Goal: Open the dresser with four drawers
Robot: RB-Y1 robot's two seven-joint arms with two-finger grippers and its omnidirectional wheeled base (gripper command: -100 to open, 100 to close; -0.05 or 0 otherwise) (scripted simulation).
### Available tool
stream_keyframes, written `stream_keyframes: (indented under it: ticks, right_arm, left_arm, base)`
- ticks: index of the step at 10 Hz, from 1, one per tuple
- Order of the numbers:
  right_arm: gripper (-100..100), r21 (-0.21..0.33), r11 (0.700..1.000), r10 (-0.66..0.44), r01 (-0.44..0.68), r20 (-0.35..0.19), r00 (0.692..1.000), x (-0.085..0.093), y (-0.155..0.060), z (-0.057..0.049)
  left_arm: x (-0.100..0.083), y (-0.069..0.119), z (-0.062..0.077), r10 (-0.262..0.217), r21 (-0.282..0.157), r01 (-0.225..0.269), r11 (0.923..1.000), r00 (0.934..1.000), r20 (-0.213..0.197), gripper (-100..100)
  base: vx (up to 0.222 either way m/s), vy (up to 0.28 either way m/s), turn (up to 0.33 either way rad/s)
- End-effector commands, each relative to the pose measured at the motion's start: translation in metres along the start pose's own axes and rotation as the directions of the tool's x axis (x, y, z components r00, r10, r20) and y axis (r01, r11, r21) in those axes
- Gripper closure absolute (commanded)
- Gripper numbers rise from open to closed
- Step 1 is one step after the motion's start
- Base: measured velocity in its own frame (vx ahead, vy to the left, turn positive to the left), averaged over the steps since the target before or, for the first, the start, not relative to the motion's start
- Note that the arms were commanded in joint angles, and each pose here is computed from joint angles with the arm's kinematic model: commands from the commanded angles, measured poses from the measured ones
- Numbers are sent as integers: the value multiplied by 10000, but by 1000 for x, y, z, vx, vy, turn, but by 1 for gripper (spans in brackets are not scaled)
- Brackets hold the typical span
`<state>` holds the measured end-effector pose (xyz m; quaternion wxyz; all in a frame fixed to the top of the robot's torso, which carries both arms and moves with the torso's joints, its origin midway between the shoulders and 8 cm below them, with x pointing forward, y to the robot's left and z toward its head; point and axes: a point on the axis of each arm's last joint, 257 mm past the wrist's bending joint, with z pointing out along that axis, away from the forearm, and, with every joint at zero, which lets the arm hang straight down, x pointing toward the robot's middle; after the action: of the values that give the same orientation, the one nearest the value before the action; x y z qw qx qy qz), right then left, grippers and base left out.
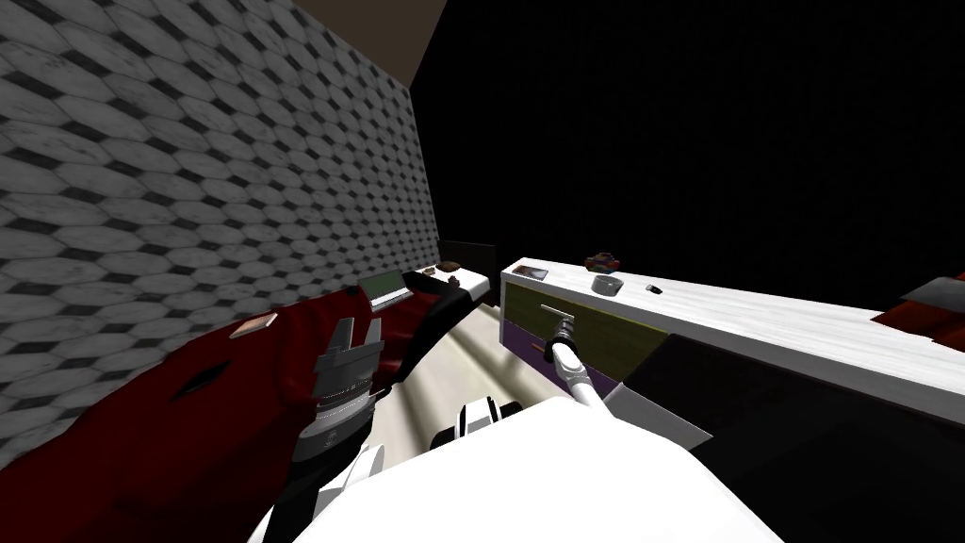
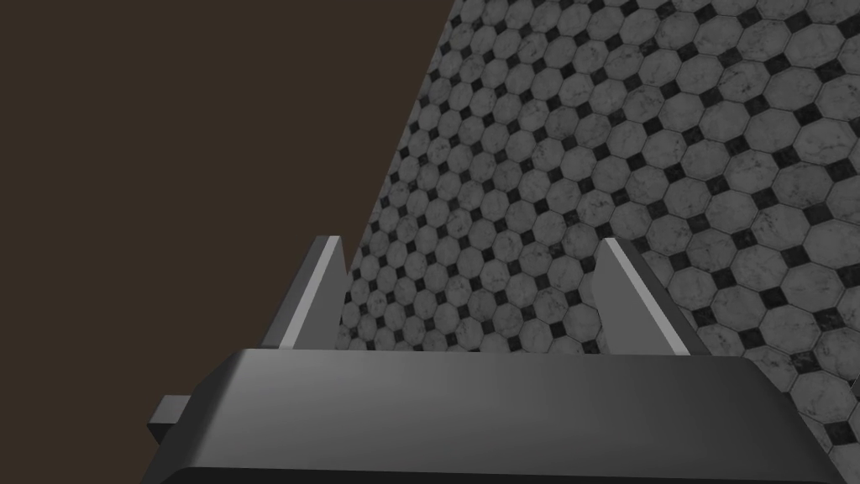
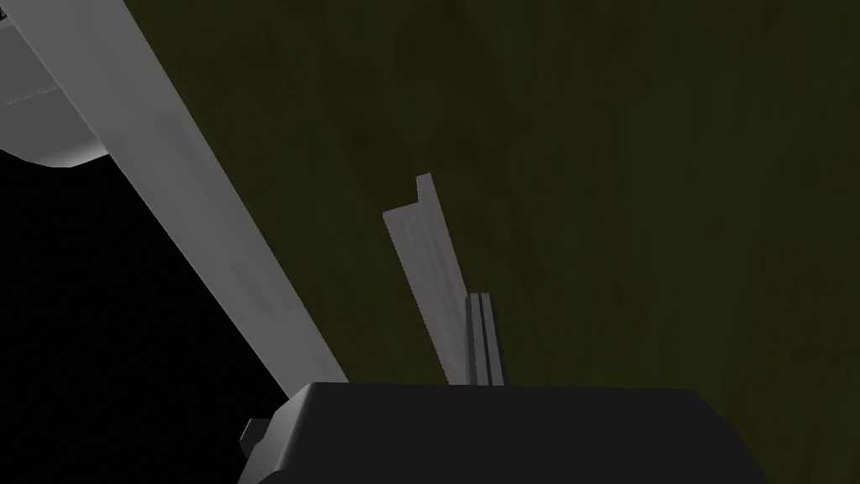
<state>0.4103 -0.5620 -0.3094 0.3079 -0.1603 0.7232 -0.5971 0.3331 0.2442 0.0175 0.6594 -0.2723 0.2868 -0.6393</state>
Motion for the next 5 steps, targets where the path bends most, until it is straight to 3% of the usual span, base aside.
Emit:
stream_keyframes:
  ticks: [1, 4, 5]
  right_arm:
    - [100, -23, 10000, -28, 28, 74, 10000, -6, -1, 0]
    - [100, -29, 10000, -29, 29, 115, 9999, -10, -2, 0]
    - [-100, -64, 9993, 380, -379, 103, 9992, -17, -4, 5]
  left_arm:
    - [0, 0, 0, -1, 1, 1, 10000, 10000, 0, 0]
    - [0, 0, 0, -2, 1, 2, 10000, 10000, 1, 0]
    - [0, 0, 0, 0, 0, 0, 10000, 10000, 0, 0]
  base:
    - [-125, 154, -24]
    - [-97, 138, -32]
    - [106, 9, 0]
